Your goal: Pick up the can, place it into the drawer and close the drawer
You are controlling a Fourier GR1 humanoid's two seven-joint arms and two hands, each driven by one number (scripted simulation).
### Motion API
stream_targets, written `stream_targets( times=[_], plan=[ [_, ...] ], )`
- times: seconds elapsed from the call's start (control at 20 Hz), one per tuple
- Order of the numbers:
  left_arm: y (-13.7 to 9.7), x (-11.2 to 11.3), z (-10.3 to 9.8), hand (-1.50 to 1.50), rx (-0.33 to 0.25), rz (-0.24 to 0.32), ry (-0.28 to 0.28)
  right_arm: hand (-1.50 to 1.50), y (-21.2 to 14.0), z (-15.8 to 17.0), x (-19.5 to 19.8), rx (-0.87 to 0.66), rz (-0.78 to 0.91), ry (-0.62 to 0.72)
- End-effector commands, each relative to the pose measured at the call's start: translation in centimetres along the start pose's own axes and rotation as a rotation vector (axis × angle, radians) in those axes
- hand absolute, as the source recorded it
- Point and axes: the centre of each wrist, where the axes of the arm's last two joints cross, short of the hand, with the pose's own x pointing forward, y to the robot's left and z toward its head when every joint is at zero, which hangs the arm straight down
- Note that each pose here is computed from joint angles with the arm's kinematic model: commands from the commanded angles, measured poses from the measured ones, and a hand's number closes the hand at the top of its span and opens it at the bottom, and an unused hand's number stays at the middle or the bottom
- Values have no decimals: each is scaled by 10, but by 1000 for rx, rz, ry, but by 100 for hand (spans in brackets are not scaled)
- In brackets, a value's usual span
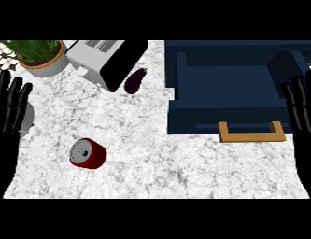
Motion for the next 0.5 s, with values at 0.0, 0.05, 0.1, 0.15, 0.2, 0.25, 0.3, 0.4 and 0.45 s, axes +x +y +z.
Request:
stream_targets(
  times=[0.0, 0.05, 0.1, 0.15, 0.2, 0.25, 0.3, 0.4, 0.45],
  plan=[
    [17, -7, -4, -150, -68, 50, 2, -150, -14, -3, -7, -37, 35, -2],
    [16, -12, 19, -150, -113, 101, -5, -150, -3, -10, 0, -34, 20, -7],
    [29, 17, 27, -150, -165, 113, -31, -150, -8, 1, -2, -48, 19, 7],
    [21, 5, 29, -150, -221, 175, -33, -150, -17, 15, 0, -62, 28, -7],
    [16, 21, 42, -150, -267, 202, -29, -150, -13, 3, 9, -50, 29, -11],
    [24, 11, 42, -150, -301, 246, -60, -150, -9, 7, 6, -39, 24, -2],
    [37, -26, 56, -150, -135, 153, 324, -150, -27, 26, -22, -151, 69, 267],
    [49, -22, 60, -150, -150, 176, 356, -150, -23, 15, -20, -189, 62, 283],
    [59, -6, 57, -150, -151, 173, 356, -150, -27, 17, -20, -185, 49, 292]
  ],
)
